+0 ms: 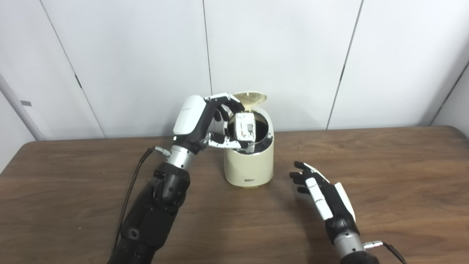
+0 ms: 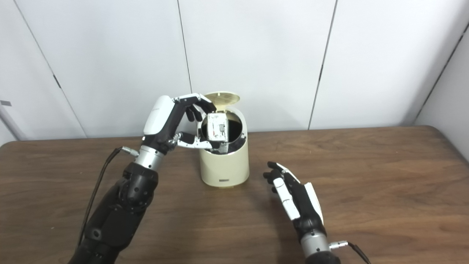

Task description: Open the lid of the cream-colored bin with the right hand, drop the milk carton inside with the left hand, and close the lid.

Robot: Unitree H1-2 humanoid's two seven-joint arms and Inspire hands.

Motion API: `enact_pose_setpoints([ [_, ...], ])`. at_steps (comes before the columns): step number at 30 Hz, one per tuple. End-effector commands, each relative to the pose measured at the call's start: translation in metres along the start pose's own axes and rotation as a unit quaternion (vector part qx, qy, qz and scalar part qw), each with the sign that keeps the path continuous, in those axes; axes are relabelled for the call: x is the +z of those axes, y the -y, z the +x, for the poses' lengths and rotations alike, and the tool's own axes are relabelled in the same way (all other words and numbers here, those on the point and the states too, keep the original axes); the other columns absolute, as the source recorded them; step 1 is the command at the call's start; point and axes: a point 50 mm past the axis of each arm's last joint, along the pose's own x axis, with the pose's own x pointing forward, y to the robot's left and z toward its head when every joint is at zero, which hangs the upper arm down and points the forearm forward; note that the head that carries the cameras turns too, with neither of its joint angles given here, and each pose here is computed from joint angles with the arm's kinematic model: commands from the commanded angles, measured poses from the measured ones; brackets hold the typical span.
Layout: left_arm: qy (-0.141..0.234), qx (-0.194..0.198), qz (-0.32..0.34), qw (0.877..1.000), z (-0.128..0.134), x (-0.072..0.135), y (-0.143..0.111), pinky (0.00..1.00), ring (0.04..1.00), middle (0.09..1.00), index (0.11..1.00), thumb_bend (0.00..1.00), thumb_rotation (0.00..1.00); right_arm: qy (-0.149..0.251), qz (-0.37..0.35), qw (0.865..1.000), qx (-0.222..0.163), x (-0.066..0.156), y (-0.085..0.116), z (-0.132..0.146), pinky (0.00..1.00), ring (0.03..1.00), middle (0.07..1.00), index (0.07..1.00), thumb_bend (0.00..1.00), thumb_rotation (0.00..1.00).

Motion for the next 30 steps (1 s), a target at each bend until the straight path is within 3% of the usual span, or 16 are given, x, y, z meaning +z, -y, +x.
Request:
enact_pose_setpoints([
  [1,0.036,0.035,0.001,0.999,0.022,0.012,-0.018,0.36,0.423,0.539,0.581,1.0,0.06,0.041,-0.003,0.999,-0.001,0.018,0.002,0.006,0.76,0.795,0.768,0.825,0.39,1.0],
  [20,0.048,0.047,0.018,0.998,0.021,0.014,-0.026,0.34,0.402,0.516,0.572,1.0,0.06,0.04,0.001,0.999,-0.001,0.016,0.001,0.007,0.76,0.796,0.769,0.826,0.4,1.0],
  [26,0.05,0.066,-0.005,0.997,-0.011,0.016,-0.042,0.32,0.383,0.498,0.541,0.88,0.06,0.042,0.008,0.999,-0.007,0.017,0.003,0.007,0.76,0.808,0.776,0.835,0.41,1.0],
  [30,-0.003,0.083,-0.047,0.995,-0.037,0.017,-0.053,0.33,0.401,0.512,0.545,0.81,0.05,0.042,0.017,0.999,-0.009,0.017,0.007,0.009,0.74,0.822,0.793,0.837,0.41,1.0],
])
